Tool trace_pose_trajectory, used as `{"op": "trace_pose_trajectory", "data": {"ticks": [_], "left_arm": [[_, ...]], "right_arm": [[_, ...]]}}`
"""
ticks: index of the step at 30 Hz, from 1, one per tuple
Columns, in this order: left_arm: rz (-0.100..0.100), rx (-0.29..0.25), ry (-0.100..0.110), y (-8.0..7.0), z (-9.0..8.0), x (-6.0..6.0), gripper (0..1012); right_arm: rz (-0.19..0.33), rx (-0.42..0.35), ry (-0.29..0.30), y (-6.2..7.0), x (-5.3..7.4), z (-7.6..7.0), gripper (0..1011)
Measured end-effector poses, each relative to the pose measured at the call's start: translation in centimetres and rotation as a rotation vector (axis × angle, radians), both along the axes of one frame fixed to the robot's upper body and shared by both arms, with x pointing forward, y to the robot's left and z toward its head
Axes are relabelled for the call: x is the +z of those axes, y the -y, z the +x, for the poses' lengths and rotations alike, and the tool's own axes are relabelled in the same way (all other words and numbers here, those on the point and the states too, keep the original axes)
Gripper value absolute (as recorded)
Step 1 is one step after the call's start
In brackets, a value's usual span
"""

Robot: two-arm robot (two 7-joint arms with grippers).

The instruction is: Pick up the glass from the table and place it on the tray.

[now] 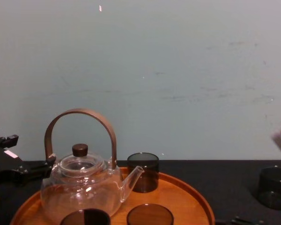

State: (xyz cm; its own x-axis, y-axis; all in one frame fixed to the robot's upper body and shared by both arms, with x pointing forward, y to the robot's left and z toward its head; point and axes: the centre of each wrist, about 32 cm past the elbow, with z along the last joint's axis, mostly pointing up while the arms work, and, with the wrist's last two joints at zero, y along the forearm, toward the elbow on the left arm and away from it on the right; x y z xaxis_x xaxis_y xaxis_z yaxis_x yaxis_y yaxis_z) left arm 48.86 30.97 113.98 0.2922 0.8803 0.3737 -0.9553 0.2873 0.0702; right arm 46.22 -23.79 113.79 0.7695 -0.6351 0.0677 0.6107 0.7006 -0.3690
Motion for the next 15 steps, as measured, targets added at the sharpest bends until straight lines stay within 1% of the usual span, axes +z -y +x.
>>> {"op": "trace_pose_trajectory", "data": {"ticks": [1, 5, 11, 12, 13, 15], "left_arm": [[0.0, 0.0, 0.0, 0.0, 0.0, 0.0, 1010], [0.0, 0.0, 0.0, 0.0, 0.0, 0.0, 1010], [0.0, 0.0, 0.0, 0.0, 0.0, 0.0, 1010], [0.0, 0.0, 0.0, 0.0, 0.0, 0.0, 1010], [0.0, 0.0, 0.0, 0.0, 0.0, 0.0, 1010], [0.0, 0.0, 0.0, 0.0, 0.0, 0.0, 1010]], "right_arm": [[-0.005, -0.003, -0.002, 0.5, 0.2, -0.2, 1002], [-0.011, -0.018, -0.007, 1.6, 0.5, -0.6, 1002], [-0.015, -0.072, -0.01, 4.4, 1.0, -1.8, 1002], [-0.015, -0.079, -0.01, 4.6, 1.1, -1.8, 1003], [-0.016, -0.096, -0.009, 5.3, 1.2, -2.0, 1002], [-0.017, -0.111, -0.009, 5.8, 1.3, -2.0, 1002]]}}
